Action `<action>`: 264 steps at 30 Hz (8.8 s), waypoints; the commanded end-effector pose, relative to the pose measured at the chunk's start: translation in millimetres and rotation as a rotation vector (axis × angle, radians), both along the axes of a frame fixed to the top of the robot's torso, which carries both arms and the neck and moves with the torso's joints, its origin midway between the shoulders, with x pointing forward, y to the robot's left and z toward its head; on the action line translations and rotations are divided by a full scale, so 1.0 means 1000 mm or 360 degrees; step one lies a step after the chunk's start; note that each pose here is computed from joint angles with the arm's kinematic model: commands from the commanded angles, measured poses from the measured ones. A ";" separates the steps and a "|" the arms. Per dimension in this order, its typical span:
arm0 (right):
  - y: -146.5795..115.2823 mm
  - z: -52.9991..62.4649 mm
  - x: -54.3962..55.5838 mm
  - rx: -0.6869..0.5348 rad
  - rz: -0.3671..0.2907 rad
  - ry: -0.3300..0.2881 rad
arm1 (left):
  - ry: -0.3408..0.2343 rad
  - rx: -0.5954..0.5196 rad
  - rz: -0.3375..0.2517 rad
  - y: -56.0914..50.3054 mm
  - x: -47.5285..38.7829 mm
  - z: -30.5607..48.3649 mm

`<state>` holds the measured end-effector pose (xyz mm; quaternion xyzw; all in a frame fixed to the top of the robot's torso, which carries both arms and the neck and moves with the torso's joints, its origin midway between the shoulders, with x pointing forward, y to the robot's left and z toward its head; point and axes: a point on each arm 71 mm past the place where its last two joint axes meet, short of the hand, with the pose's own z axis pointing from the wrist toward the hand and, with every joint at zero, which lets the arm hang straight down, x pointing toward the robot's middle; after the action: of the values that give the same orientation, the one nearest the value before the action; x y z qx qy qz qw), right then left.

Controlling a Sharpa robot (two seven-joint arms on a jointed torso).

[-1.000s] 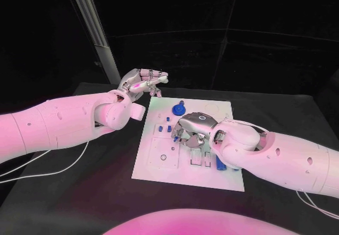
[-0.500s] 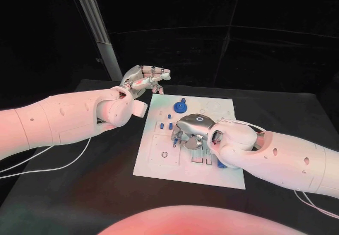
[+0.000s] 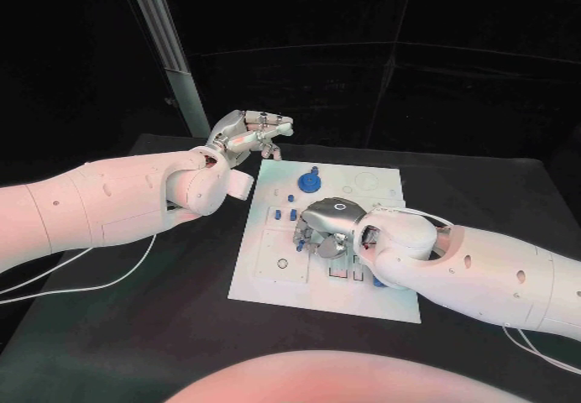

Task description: Assemble the parts on the task board

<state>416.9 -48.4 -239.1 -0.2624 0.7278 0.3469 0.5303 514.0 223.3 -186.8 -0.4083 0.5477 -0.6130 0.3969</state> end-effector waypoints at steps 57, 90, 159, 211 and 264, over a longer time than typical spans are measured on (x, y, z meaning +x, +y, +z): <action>-0.064 0.031 0.007 0.0195 -0.0195 -0.0145 | 0.0012 -0.0008 -0.0010 0.002 0.0002 0.0008; -0.105 0.032 0.035 -0.0220 -0.0344 -0.0117 | 0.0020 -0.0006 -0.0013 0.003 0.0008 0.0001; -0.053 0.071 0.005 0.0264 -0.0142 -0.0153 | 0.0028 0.0007 0.0004 0.006 0.0029 -0.0007; 0.030 0.013 -0.019 -0.0070 0.0208 -0.0059 | 0.0030 0.0005 -0.0013 -0.001 0.0054 -0.0012; -0.122 0.038 -0.009 0.0387 -0.0606 0.0324 | 0.0041 0.0010 -0.0005 0.005 0.0042 -0.0015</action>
<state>405.4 -163.2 -198.6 -0.0926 0.7410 0.3638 0.5567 518.6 228.6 -190.0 -0.4160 0.5566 -0.6013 0.3945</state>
